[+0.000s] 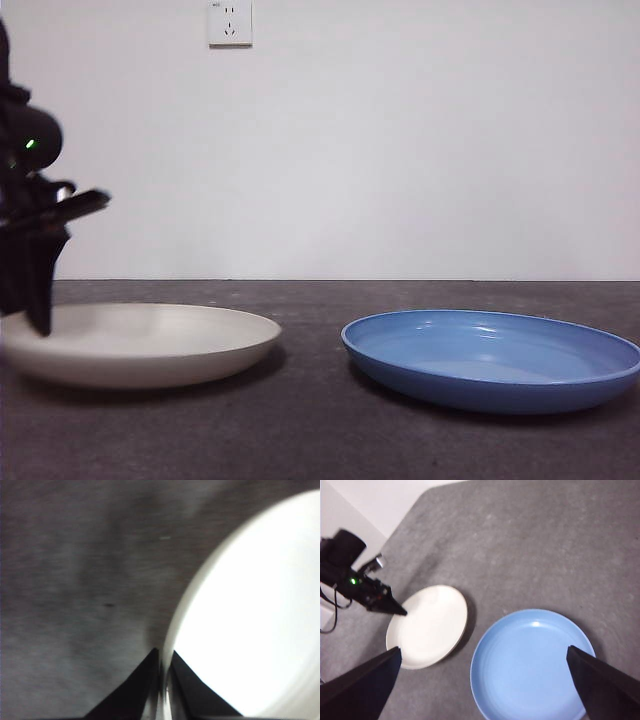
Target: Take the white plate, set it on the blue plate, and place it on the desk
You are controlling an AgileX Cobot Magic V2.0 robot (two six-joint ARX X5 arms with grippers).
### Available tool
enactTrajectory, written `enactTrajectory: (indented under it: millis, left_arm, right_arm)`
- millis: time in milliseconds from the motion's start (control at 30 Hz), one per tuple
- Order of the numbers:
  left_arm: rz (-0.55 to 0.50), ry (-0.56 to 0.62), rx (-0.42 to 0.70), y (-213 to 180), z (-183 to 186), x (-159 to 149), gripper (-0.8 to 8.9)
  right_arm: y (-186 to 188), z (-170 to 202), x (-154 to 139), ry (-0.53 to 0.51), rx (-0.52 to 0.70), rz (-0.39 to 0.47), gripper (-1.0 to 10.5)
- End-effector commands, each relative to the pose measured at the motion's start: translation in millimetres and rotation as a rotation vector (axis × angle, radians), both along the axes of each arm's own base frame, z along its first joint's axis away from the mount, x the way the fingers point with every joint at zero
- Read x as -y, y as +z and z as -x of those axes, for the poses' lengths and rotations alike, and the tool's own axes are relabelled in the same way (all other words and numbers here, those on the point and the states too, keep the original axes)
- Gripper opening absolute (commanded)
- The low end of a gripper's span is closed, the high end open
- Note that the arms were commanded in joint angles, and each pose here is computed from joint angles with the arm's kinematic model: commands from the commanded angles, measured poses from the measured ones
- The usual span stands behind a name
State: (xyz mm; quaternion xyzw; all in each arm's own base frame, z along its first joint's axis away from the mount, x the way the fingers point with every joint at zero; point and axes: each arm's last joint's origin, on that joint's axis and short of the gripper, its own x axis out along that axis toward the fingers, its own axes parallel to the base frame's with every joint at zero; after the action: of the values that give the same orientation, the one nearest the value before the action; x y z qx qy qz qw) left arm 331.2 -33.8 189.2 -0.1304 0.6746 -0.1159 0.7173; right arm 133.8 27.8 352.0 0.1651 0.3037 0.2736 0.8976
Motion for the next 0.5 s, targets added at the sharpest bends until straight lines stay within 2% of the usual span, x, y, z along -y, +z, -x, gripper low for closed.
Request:
enactTrajectory:
  millis: [33, 233, 500]
  left_arm:
    - [0.007, -0.018, 0.009, 15, -5, 19, 0.14]
    - [0.02, -0.142, 0.053, 38, -3, 67, 0.14]
    - [0.051, -0.212, 0.12, 66, 0, 107, 0.14]
  right_arm:
    - [13, 7, 1, 0.009, 0.022, 0.055, 6.5]
    - [27, 21, 3, 0.008, 0.015, 0.13, 6.5]
    - [31, 29, 4, 0.002, 0.011, 0.147, 6.5]
